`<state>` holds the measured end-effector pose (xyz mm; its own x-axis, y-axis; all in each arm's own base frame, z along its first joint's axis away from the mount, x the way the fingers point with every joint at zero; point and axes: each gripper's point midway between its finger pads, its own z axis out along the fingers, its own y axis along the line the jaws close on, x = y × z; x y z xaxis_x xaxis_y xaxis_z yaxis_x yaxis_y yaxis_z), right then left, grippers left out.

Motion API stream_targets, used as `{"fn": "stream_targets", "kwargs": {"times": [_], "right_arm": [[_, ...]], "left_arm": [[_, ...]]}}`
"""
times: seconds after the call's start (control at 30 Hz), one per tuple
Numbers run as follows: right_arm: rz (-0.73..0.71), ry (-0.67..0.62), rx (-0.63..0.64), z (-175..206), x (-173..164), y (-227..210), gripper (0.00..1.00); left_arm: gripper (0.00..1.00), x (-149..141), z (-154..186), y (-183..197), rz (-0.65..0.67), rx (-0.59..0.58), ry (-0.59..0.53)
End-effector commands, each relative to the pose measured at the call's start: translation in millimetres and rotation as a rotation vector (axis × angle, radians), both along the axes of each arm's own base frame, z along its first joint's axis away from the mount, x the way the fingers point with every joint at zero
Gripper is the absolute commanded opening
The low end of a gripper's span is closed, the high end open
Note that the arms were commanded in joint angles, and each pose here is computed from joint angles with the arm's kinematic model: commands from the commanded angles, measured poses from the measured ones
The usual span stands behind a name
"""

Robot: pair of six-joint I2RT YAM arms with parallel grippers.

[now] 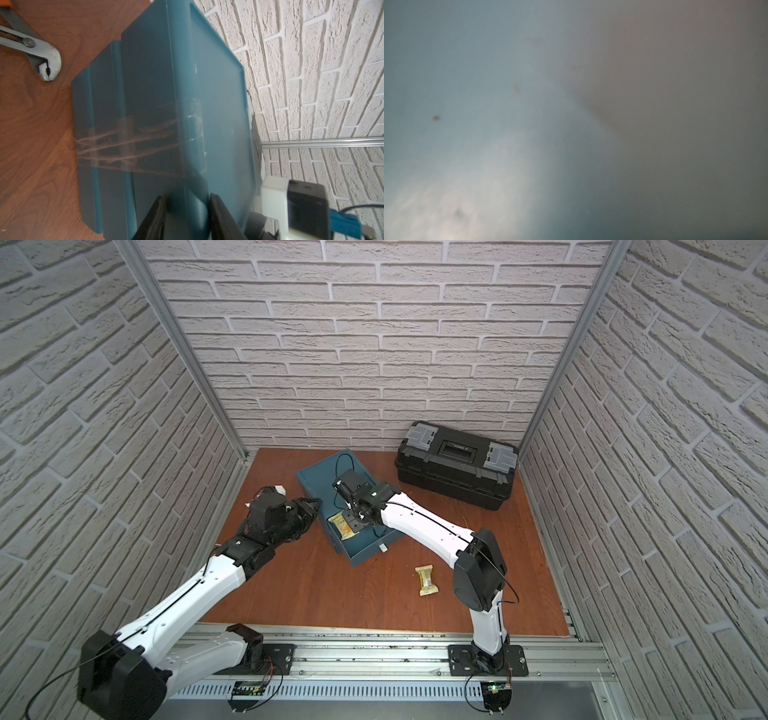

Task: Take the cookies out of the drawer
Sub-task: Pick up the cookie from the drawer.

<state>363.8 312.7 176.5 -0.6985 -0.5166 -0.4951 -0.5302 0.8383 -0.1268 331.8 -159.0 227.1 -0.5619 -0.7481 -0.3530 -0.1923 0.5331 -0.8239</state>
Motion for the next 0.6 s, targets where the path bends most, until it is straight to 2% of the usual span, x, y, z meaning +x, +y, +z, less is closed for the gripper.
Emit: {"fn": "stream_targets", "kwargs": {"times": [0.0, 0.37, 0.57], "right_arm": [[-0.015, 0.008, 0.004, 0.5, 2.6, -2.1, 0.54], [-0.032, 0.078, 0.04, -11.6, 1.3, -1.6, 0.47], [-0.033, 0.079, 0.051, -6.4, 0.6, -2.5, 0.41]], "left_arm": [[0.38, -10.6, -16.6, -0.4, -0.026, 0.023, 0.064], [0.37, -10.0, -15.2, -0.4, -0.025, 0.022, 0.061], [0.37, -10.1, -14.6, -0.6, -0.026, 0.022, 0.059]]}}
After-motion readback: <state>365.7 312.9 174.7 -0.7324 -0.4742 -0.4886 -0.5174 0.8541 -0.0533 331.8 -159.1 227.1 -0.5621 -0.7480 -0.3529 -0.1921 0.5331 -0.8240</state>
